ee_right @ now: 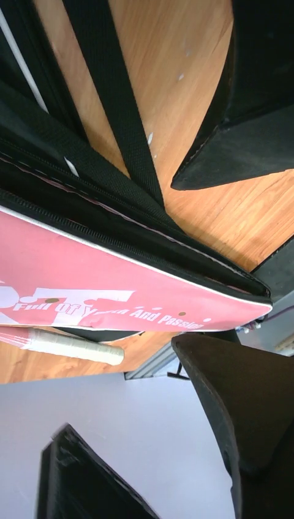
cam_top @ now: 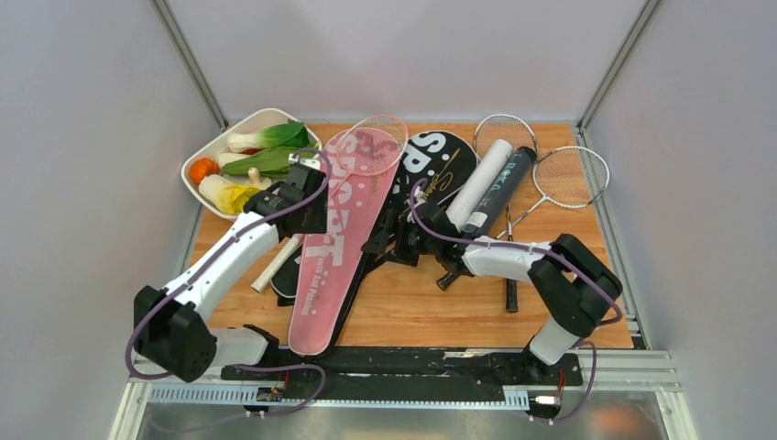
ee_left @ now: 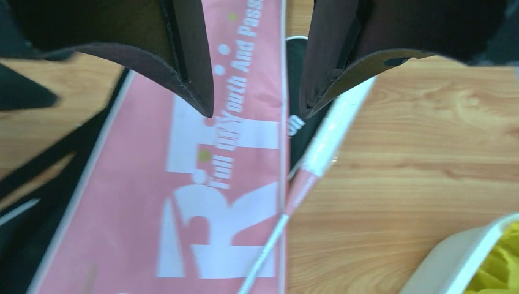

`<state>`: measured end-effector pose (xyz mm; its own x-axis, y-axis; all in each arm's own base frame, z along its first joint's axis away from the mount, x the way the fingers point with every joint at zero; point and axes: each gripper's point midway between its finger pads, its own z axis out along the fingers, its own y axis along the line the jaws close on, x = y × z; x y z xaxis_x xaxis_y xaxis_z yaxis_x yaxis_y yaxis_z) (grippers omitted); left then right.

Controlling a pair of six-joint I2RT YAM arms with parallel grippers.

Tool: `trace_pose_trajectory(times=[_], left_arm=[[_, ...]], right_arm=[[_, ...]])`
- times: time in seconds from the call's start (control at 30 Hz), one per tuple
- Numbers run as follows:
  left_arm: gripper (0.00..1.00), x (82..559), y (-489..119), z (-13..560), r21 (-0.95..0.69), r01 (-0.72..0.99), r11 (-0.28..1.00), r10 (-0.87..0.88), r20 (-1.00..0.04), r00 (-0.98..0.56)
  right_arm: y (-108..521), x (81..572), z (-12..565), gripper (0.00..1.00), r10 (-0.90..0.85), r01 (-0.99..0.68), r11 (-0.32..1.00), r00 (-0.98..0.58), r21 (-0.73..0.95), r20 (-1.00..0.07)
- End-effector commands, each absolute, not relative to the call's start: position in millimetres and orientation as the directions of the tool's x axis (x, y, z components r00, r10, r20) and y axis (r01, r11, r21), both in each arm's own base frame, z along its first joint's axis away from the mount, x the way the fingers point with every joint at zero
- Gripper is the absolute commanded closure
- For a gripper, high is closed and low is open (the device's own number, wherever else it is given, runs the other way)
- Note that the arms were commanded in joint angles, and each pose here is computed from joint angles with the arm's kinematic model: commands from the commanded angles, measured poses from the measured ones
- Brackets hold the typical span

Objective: Pack up the badminton gear
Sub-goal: Pick up the racket from the racket bag.

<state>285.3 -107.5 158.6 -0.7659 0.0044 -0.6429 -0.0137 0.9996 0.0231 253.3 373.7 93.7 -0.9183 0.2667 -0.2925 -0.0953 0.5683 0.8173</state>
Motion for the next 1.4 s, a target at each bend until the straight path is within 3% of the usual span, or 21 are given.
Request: trace_pose_trajectory(times=[0.0,0.1,0.33,0.6,0.93,1.13,1.2,1.27,1.37], left_arm=[[0.38,296.4,-80.1,155.9,0.144,0.13,0.981,0.189,-0.556,-0.81],[0.38,305.7,-64.3,136.4,0.244,0.176,0.954,0.272,-0.451,-0.85],[0.4,330.8,-62.2,105.4,0.202,0.201,0.958,0.267,-0.384,-0.884],[0.43,332.4,-41.7,56.6,0.187,0.217,0.958,0.257,-0.23,-0.938],[0.48,321.9,-52.9,32.0,0.107,0.252,0.962,0.268,-0.181,-0.946],[0.69,318.4,-56.4,36.7,0.083,0.256,0.963,0.267,-0.181,-0.946],[0.9,319.7,-56.0,43.8,0.09,0.233,0.968,0.247,-0.192,-0.95],[0.98,318.6,-58.3,51.9,0.077,0.212,0.974,0.223,-0.195,-0.955],[1.0,317.4,-70.7,65.6,0.008,0.188,0.982,0.184,-0.244,-0.952]], right_arm=[[346.8,268.6,122.7,0.08,0.282,-0.177,0.654,-0.845,0.735,-0.454],[335.6,270.0,145.9,0.04,0.304,-0.213,0.657,-0.803,0.723,-0.512],[321.2,263.1,194.4,0.0,0.304,-0.332,0.634,-0.724,0.699,-0.619],[299.0,261.8,226.1,0.0,0.339,-0.375,0.646,-0.641,0.665,-0.689],[282.5,262.2,231.0,0.0,0.367,-0.369,0.647,-0.617,0.668,-0.696],[278.7,264.3,239.5,0.0,0.384,-0.372,0.65,-0.592,0.663,-0.708],[280.2,265.1,239.6,0.0,0.4,-0.363,0.64,-0.595,0.677,-0.697],[283.4,265.5,240.0,0.0,0.422,-0.367,0.614,-0.595,0.699,-0.684],[280.2,271.8,228.8,0.0,0.499,-0.29,0.595,-0.597,0.749,-0.628]])
